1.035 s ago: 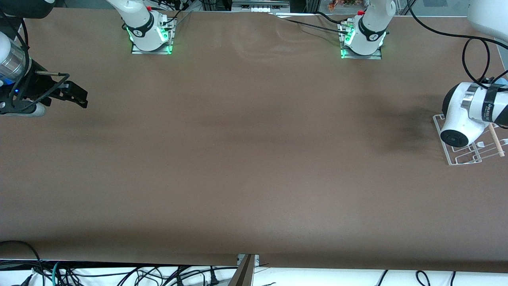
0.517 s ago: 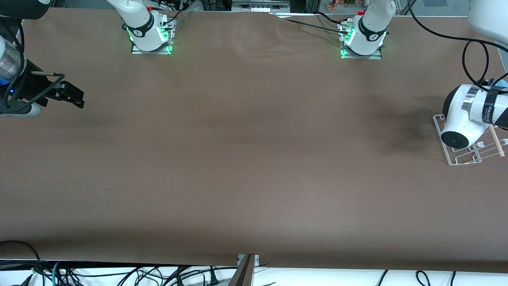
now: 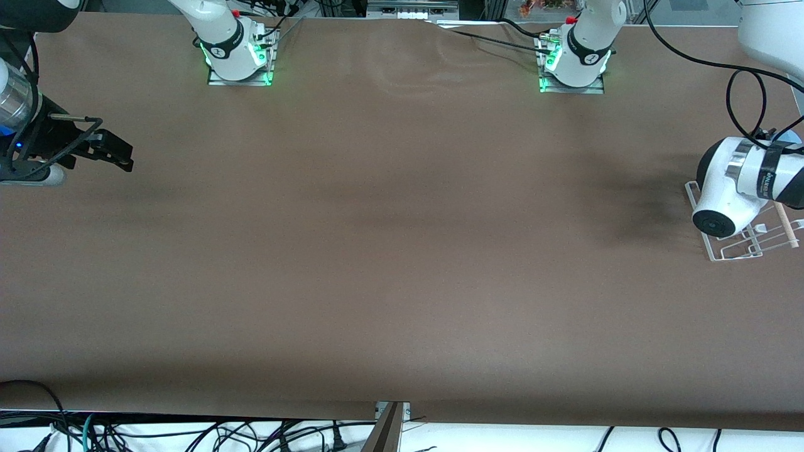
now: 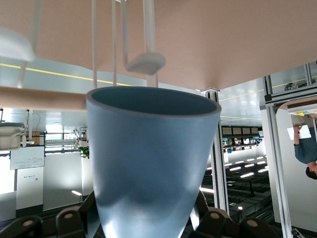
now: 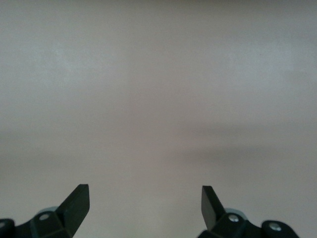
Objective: Transfer cup to left arm and place on rack
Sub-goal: 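Lower the cup onto a rack peg with the left gripper, then open the left gripper and raise it off the cup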
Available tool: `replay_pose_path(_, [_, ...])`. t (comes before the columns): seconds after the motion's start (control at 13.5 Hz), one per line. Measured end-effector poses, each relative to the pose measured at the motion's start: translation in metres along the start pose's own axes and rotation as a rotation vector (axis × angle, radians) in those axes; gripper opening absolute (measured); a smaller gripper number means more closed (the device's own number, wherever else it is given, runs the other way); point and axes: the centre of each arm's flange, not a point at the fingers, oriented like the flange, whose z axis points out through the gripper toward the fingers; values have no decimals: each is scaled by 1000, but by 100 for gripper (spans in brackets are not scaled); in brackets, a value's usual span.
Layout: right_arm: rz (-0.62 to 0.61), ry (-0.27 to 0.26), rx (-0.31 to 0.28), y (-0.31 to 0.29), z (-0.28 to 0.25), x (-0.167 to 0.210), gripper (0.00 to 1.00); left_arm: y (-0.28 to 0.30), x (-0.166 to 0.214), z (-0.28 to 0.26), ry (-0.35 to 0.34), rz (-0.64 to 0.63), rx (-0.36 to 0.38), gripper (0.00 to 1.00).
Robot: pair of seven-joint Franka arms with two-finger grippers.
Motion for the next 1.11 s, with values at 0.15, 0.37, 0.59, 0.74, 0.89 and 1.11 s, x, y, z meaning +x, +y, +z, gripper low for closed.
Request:
replay_pose_path(0.15, [0, 0, 0, 0, 0, 0, 100, -1, 8, 0, 10, -5, 10, 74])
replay_pose_path(0.37, [0, 0, 1, 0, 0, 0, 100, -4, 21, -2, 37, -13, 33, 74])
replay_pose_path(0.59, [0, 0, 1, 0, 0, 0, 100, -3, 28, -2, 38, -9, 36, 74])
replay_pose_path(0.74, [1, 0, 1, 1, 0, 0, 100, -4, 28, -3, 40, -10, 38, 88])
replay_pose_path(0.89, [2, 0, 1, 1, 0, 0, 100, -6, 25, -5, 45, -17, 42, 100])
replay_pose_path(1.11, [2, 0, 1, 1, 0, 0, 100, -9, 3, -26, 78, -59, 72, 100])
